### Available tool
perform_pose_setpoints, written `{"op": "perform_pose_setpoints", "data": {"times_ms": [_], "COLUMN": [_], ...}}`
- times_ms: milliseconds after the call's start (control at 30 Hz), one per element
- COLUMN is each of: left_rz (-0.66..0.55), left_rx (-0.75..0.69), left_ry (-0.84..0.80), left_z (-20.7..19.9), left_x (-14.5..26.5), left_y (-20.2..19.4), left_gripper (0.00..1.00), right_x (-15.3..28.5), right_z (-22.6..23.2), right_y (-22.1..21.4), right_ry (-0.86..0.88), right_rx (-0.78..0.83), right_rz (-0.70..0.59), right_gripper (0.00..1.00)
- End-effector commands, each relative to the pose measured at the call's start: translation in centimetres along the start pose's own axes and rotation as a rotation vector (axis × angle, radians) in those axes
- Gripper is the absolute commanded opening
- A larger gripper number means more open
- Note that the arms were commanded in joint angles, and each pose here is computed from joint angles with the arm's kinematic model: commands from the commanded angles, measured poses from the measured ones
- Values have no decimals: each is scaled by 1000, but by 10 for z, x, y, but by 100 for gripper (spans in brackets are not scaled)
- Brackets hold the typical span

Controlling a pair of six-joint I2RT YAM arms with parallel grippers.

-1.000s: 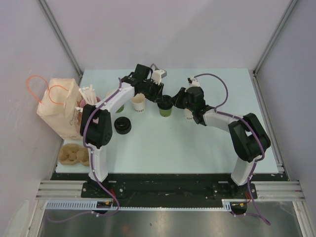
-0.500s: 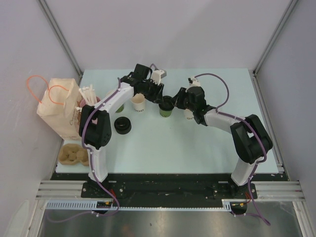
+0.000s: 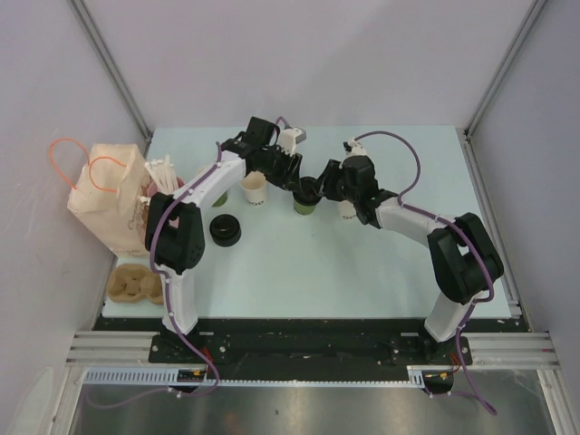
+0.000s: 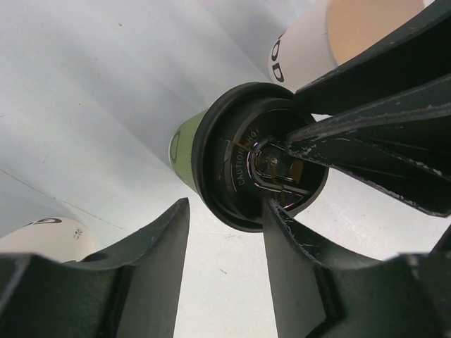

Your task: Pack the takeout coffee

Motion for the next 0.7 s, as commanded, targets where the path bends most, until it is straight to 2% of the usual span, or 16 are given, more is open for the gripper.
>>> {"op": "perform_pose_setpoints", "data": {"times_ms": [0,367,667], "left_rz": [-83,-129,-155], "left_rx": [-35,-67,-119], "left_ry": [18,54,72], "left_z": [-10,-8,-16], "left_x": [25,40,74], "left_y": [26,39,35], "left_gripper": [52,60,61], "right_x": [5,10,46], "right_z": [13,31,41], "right_y": [18,46,58], "right_ry": [19,76,63], "right_rx": [33,66,153], "right_rz": [-17,-70,-71], "right_gripper": [43,51,52]}}
Point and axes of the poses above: each gripper's point midway between its finger pads, its own x axis back along the fingers, its own z axis along the line the jaws close on, y = z × x, the point moved 5 cm from there along x, back along the fingers, and after that the axes turned 9 degrees about x, right-handed, at the moved point
